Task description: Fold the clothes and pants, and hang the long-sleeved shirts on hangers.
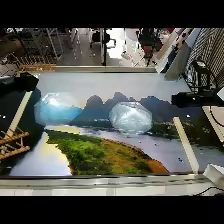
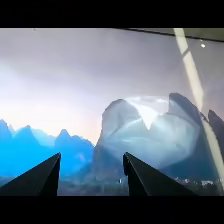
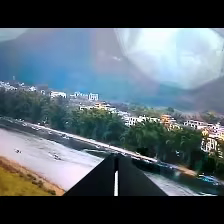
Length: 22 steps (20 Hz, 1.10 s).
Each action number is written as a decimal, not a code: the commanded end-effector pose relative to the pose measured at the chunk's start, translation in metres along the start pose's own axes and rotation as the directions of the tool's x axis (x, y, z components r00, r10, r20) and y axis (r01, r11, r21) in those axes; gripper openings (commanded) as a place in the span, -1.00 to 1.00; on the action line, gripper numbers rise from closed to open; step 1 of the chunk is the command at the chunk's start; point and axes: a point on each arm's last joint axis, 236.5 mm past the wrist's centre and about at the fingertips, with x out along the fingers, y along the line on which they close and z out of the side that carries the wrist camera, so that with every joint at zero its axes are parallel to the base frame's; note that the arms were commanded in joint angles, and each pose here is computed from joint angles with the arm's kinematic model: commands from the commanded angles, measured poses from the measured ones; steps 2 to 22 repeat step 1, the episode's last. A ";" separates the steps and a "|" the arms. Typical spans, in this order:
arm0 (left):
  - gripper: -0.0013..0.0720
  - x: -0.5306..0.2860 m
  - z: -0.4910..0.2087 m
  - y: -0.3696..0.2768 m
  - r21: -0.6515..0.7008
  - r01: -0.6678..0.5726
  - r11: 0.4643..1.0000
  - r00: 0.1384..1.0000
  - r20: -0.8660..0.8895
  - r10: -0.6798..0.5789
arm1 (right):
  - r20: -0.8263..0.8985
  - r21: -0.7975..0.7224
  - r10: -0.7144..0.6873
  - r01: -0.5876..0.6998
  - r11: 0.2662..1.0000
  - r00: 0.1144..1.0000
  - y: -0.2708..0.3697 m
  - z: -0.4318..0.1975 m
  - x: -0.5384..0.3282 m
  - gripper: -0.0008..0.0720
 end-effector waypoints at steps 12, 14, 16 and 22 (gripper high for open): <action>0.11 -0.001 0.002 0.001 0.000 -0.003 1.000 1.000 0.007 0.003 | 0.001 -0.005 0.001 -0.001 1.000 1.000 0.001 0.000 0.001 -0.93; 0.11 -0.001 0.002 0.001 0.000 -0.003 1.000 1.000 0.007 0.003 | 0.001 -0.005 0.001 -0.001 1.000 1.000 0.001 0.000 0.001 -0.93; 0.11 -0.001 0.002 0.001 0.000 -0.003 1.000 1.000 0.007 0.003 | 0.001 -0.005 0.001 -0.001 1.000 1.000 0.001 0.000 0.001 -0.93; 0.11 -0.001 0.002 0.001 0.000 -0.003 1.000 1.000 0.007 0.003 | 0.001 -0.005 0.001 -0.001 1.000 1.000 0.001 0.000 0.001 -0.93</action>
